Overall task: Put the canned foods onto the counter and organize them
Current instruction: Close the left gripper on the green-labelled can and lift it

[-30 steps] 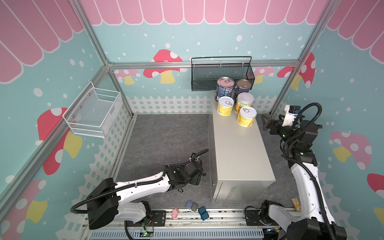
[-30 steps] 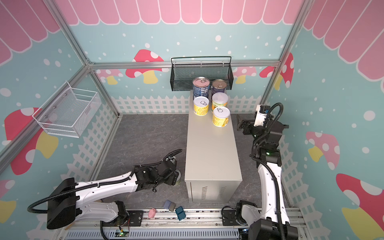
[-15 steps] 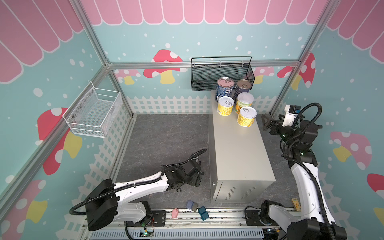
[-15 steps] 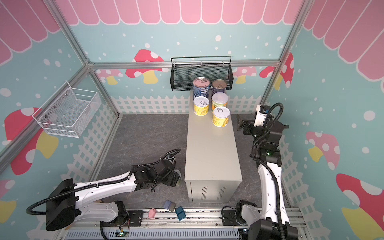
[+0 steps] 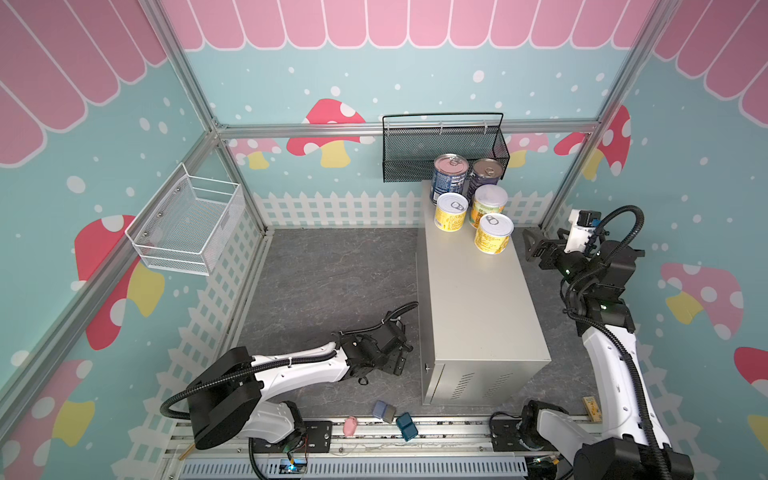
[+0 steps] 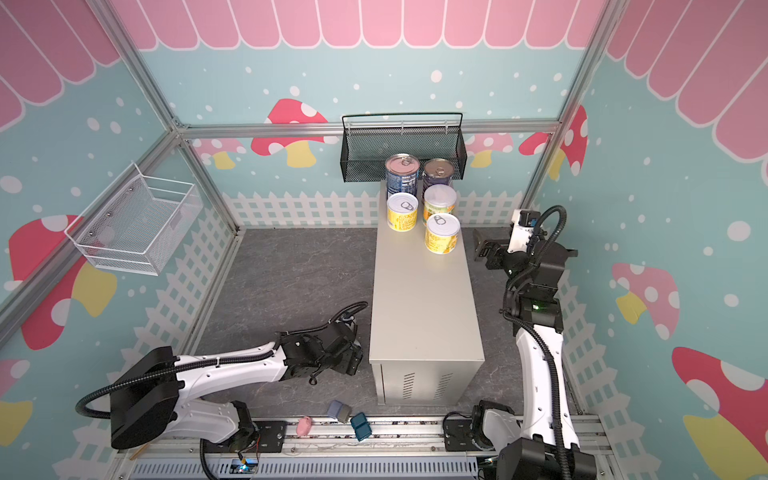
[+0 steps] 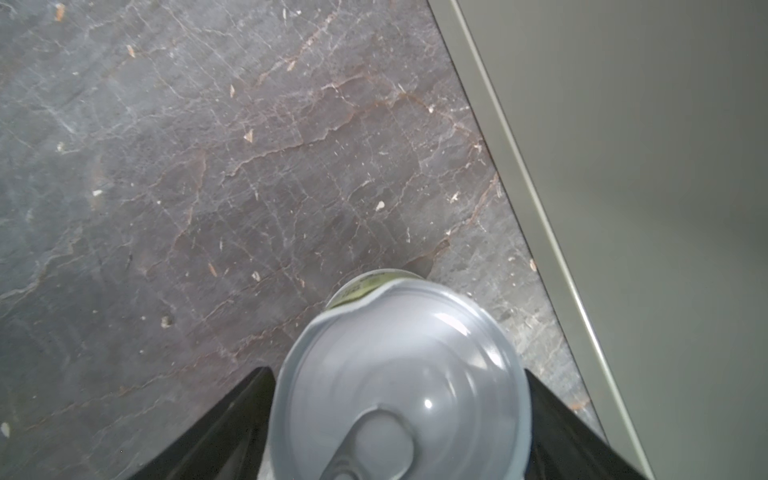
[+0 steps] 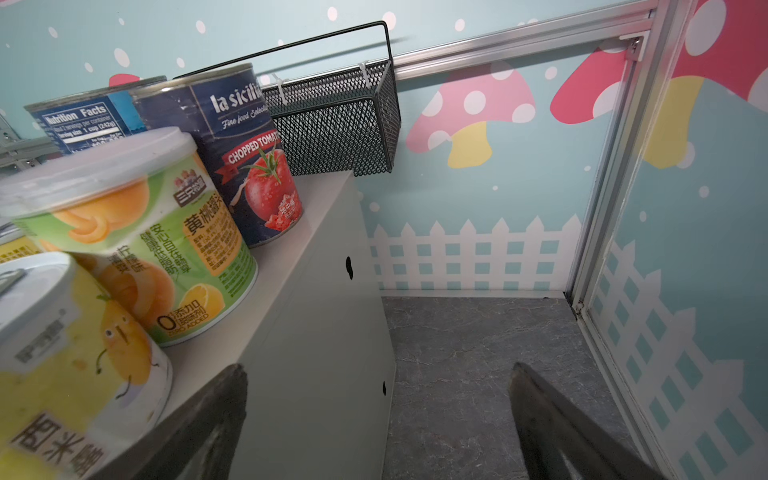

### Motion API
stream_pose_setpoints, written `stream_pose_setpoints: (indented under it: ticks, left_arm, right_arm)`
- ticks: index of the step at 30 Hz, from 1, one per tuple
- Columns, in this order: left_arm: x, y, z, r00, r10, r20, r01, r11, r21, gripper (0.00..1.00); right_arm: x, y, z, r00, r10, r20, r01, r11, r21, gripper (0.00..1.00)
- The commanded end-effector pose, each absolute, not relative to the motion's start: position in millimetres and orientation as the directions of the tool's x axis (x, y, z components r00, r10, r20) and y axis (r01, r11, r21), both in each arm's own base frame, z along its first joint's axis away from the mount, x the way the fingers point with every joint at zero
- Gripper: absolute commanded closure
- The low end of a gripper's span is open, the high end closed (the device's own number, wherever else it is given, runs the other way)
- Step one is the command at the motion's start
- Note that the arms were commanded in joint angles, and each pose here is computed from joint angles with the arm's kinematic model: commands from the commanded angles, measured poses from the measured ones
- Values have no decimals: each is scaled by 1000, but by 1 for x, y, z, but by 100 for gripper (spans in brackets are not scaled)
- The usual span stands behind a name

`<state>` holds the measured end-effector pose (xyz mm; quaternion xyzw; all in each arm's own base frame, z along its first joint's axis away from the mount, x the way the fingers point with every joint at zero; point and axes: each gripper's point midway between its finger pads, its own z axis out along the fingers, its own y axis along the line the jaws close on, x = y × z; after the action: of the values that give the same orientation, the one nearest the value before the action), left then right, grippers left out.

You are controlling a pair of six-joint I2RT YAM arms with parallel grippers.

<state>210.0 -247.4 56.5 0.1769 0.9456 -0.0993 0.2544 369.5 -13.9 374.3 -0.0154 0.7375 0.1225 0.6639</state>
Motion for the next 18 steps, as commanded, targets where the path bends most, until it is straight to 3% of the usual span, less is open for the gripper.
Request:
stream_pose_setpoints:
  ticks: [1,10,18]
  left_arm:
    - [218,-237,55,-802,250,-542,335,940,-61,17]
    - [229,-208,118,-719,229,-656,291,957,15,31]
    - [231,-191,214,-623,254,-740,356,934,22,31]
  right_arm:
    - [365,-11,382,-95,120,-988,-196,971,137,0]
    - [365,-11,384,-91,119,-989,-197,971,135,0]
    - [363,-10,385,-87,119,-989,-201,970,135,0]
